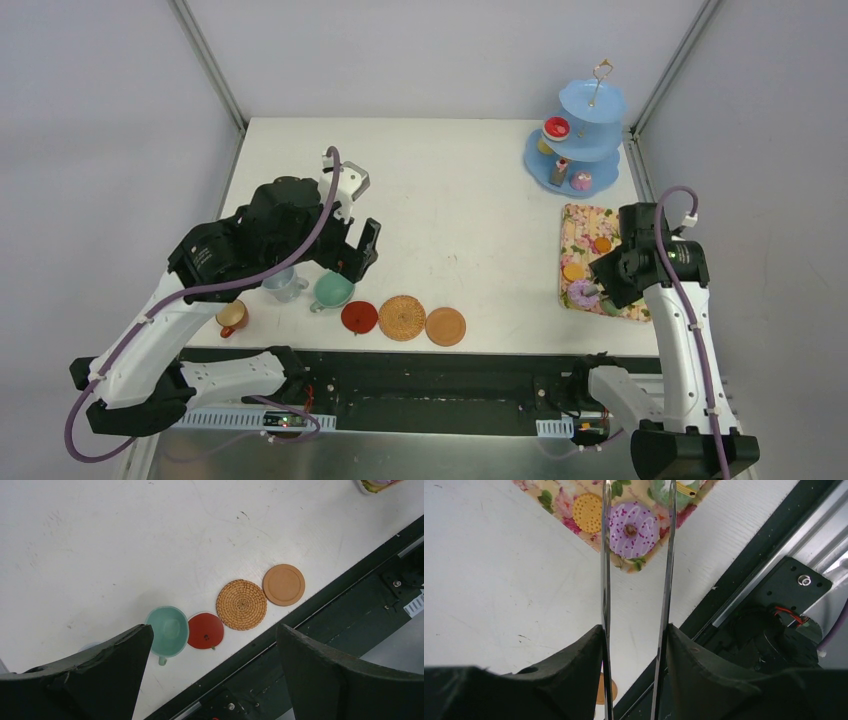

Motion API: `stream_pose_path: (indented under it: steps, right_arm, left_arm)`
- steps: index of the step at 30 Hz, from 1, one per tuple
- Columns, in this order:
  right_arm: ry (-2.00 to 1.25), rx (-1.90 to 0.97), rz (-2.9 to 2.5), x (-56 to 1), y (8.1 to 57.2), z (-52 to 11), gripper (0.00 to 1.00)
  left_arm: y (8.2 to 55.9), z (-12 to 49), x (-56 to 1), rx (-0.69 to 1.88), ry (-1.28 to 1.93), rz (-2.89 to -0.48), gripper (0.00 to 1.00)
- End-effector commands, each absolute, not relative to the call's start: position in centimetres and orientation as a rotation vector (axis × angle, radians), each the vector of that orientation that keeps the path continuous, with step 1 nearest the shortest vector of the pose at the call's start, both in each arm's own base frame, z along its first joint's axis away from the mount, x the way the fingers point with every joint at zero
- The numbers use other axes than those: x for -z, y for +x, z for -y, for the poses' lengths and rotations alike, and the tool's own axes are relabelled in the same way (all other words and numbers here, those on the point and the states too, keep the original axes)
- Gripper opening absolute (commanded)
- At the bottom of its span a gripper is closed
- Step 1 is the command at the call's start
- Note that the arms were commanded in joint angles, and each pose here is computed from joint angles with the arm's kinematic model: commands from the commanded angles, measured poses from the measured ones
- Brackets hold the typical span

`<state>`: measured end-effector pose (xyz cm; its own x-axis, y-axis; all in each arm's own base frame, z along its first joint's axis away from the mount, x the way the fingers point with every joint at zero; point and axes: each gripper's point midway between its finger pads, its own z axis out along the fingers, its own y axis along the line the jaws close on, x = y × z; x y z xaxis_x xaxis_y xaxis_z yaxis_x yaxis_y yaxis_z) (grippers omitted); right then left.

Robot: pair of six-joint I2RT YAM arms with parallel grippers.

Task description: Serve the afternoon tea

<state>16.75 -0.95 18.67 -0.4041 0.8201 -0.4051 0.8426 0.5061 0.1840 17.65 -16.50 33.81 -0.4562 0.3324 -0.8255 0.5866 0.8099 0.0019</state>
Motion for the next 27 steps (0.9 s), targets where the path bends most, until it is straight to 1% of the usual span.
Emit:
stream_pose_path:
  steps: [1,7,14,27]
  right_arm:
    - [1.506,0.114,-2.28,-18.3,14.5,1.2,0.5]
    - [1.503,0.183,-2.296,-18.0,13.5,1.8,0.52]
    - [1.476,0.137,-2.332,-16.6,14.1,1.2,0.54]
    - [1.437,0.162,-2.348,-14.9,15.4,1.5,0.55]
  left_arm:
    - [17.8,16.5,-34.3,0.354,0.671,-2.059,1.0]
    - [17.8,16.6,-33.9,0.345,0.683,-2.069,1.0]
    - [17.8,16.7,-33.8,0.336,0.705,-2.061,1.0]
    - [17.9,16.6,-33.8,0.314,0.705,-2.064,1.0]
